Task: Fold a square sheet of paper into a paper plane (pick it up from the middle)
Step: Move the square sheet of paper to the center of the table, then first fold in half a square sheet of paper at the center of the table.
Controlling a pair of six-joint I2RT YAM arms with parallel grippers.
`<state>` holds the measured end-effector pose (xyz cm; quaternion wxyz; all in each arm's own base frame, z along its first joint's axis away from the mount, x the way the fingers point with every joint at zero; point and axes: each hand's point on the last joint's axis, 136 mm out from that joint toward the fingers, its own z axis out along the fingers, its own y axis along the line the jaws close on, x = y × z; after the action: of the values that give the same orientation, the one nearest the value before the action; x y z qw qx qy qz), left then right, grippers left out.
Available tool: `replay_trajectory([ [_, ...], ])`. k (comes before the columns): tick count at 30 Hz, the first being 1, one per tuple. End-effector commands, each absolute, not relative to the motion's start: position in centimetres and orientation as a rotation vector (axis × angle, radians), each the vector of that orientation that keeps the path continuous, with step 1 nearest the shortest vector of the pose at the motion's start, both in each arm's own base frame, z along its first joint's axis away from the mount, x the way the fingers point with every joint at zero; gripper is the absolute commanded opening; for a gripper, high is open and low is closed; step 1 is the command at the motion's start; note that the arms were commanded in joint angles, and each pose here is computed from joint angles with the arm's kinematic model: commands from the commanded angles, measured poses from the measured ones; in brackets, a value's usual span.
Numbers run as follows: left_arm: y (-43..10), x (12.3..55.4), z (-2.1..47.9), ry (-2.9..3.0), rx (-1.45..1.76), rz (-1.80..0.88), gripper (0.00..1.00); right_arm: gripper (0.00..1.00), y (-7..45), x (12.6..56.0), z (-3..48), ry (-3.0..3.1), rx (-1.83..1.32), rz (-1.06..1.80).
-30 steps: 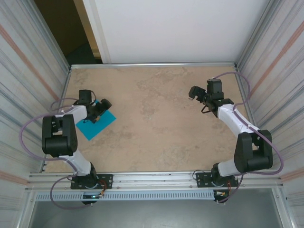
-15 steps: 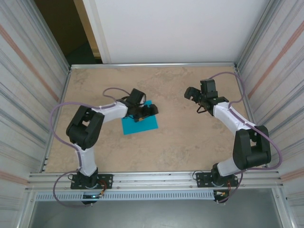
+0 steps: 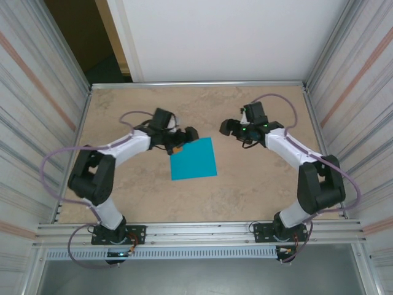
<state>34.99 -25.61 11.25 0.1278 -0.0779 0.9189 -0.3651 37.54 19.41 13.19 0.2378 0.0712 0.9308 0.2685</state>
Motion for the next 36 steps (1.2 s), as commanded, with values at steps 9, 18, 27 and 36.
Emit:
replay_trajectory([
  [9, -21.0, 32.3, 8.2, 2.784, -0.283, -0.917, 0.94, 0.47, 28.0, 34.8, 6.6, 2.911, 0.086, 0.830],
  [18, -23.3, 32.9, 7.1, 2.827, -0.212, -0.941, 0.88, 0.47, 26.4, 35.3, 4.6, 2.970, 0.157, 0.744],
  [27, -23.2, 33.3, 5.6, 2.860, -0.189, -0.917, 0.90, 0.49, 26.4, 35.2, 3.8, 2.992, 0.130, 0.784],
  [36, -22.1, 32.8, 3.7, 2.905, -0.247, -0.856, 0.93, 0.52, 26.6, 34.6, 2.0, 3.038, 0.139, 0.791],
])
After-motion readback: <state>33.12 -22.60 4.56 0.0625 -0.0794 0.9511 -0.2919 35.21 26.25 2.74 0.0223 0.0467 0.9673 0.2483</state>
